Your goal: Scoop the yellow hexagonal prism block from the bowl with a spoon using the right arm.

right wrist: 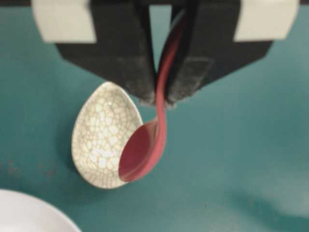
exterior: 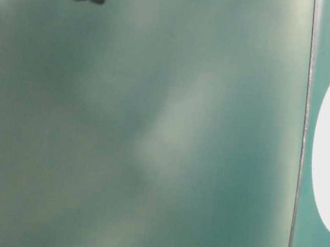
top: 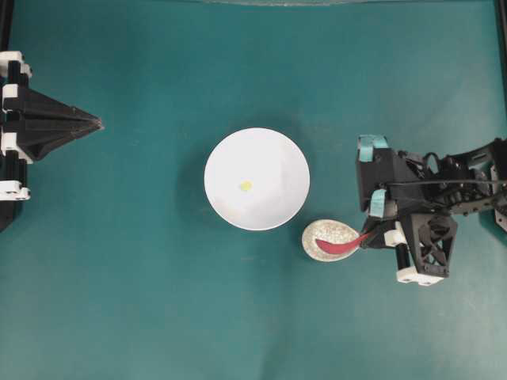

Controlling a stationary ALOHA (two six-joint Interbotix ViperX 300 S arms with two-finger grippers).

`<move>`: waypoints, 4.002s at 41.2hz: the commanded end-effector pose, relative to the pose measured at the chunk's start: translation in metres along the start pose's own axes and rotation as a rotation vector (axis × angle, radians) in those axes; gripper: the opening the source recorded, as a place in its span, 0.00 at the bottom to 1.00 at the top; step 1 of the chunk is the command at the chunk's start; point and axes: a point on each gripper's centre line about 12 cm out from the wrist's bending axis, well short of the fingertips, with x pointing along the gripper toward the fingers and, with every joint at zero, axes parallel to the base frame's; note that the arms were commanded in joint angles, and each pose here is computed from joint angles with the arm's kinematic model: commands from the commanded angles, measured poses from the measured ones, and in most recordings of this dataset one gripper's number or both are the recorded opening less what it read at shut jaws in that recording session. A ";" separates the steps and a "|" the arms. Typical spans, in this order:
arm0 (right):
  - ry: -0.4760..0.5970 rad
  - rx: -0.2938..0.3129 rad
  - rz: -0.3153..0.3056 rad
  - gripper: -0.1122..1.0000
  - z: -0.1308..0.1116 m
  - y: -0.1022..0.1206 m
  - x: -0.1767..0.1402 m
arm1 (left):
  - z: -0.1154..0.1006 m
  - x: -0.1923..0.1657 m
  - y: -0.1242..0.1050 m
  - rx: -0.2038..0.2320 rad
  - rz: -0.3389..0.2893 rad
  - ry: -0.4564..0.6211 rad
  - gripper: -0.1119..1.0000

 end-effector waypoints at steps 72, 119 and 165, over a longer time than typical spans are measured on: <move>0.110 -0.033 -0.069 0.56 -0.037 -0.018 0.021 | 0.011 0.002 0.001 -0.012 0.003 -0.029 0.13; -0.633 -0.140 0.023 0.61 -0.079 -0.022 0.024 | 0.009 0.003 0.000 -0.017 0.001 -0.021 0.13; -0.649 -0.194 -0.081 0.61 -0.133 -0.032 0.069 | 0.003 0.003 0.001 -0.014 0.002 0.022 0.13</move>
